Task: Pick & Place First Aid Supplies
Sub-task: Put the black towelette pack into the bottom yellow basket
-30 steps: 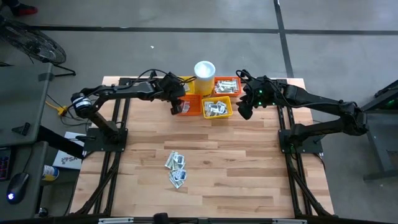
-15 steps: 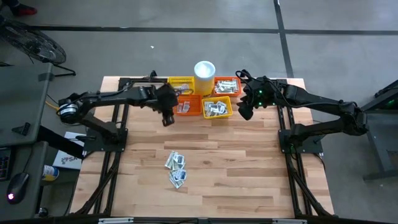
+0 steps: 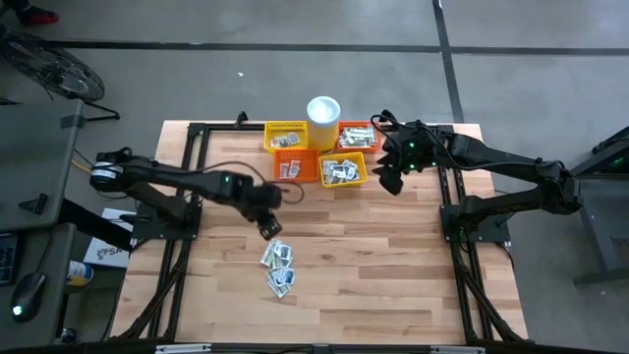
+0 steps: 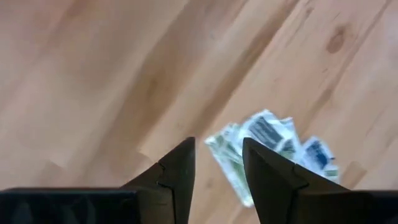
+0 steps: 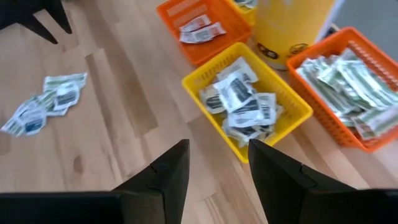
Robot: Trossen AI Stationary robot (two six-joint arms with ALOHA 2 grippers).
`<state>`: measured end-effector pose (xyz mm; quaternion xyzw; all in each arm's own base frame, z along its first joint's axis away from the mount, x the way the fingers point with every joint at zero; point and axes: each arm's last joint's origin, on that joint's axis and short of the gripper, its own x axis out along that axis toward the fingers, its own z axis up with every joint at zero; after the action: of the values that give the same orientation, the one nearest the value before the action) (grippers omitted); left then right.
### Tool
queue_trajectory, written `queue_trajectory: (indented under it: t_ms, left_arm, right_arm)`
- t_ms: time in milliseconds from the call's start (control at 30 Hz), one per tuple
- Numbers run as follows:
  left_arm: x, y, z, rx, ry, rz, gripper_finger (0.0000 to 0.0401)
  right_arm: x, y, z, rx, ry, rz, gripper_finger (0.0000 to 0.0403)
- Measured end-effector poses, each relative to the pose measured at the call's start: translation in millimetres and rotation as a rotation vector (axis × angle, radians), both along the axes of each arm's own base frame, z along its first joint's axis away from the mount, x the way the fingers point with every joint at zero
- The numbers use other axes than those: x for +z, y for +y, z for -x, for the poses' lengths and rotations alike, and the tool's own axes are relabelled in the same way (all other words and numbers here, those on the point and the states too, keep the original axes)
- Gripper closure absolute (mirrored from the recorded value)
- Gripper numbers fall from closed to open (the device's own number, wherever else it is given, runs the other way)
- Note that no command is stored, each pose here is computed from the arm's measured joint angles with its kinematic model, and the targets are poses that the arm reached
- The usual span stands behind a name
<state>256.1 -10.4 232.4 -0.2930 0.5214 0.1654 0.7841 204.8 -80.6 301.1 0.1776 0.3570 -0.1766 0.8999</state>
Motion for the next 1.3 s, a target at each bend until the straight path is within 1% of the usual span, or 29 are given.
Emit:
queue_trajectory:
  t_ms: [100, 200, 333, 467, 567, 667, 800, 933, 1133, 1300]
  left_arm:
    - [0.0, -20.3, 1.4, 0.068, 0.002, 0.025, 0.0268]
    - [1.0, -38.5, 1.1, 0.144, -0.031, 0.067, 0.0268]
    - [-1.5, -57.6, 0.3, 0.261, -0.090, 0.162, 0.0268]
    - [-11.7, -70.5, 2.3, 0.404, -0.126, 0.275, 0.0268]
    - [-20.9, -77.5, 6.9, 0.519, -0.129, 0.328, 0.0268]
    - [-30.2, -81.8, 12.7, 0.596, -0.112, 0.358, 0.0268]
    - [-39.0, -83.1, 13.1, 0.657, -0.154, 0.421, 0.0268]
    - [-45.2, -81.9, 13.7, 0.674, -0.172, 0.447, 0.0268]
    - [-57.7, -80.0, 18.9, 0.740, -0.132, 0.448, 0.0268]
    - [-64.3, -78.8, 21.4, 0.769, -0.116, 0.443, 0.0268]
  right_arm:
    - [0.0, 0.8, -0.3, 0.040, -0.001, 0.004, 0.0245]
    - [0.1, 1.4, -0.5, 0.077, -0.003, 0.008, 0.0245]
    - [0.1, 1.6, -0.5, 0.098, -0.001, 0.021, 0.0245]
    - [0.2, 1.8, -0.6, 0.109, -0.001, 0.025, 0.0245]
    - [0.2, 2.1, -0.7, 0.126, -0.003, 0.025, 0.0245]
    - [0.3, 2.6, -0.8, 0.143, -0.008, 0.020, 0.0245]
    - [0.3, 2.6, -0.8, 0.146, -0.008, 0.020, 0.0245]
    - [0.3, 2.6, -0.8, 0.149, -0.007, 0.023, 0.0245]
    - [0.3, 2.6, -0.9, 0.154, -0.007, 0.028, 0.0245]
    - [0.3, 2.6, -0.9, 0.155, -0.007, 0.029, 0.0245]
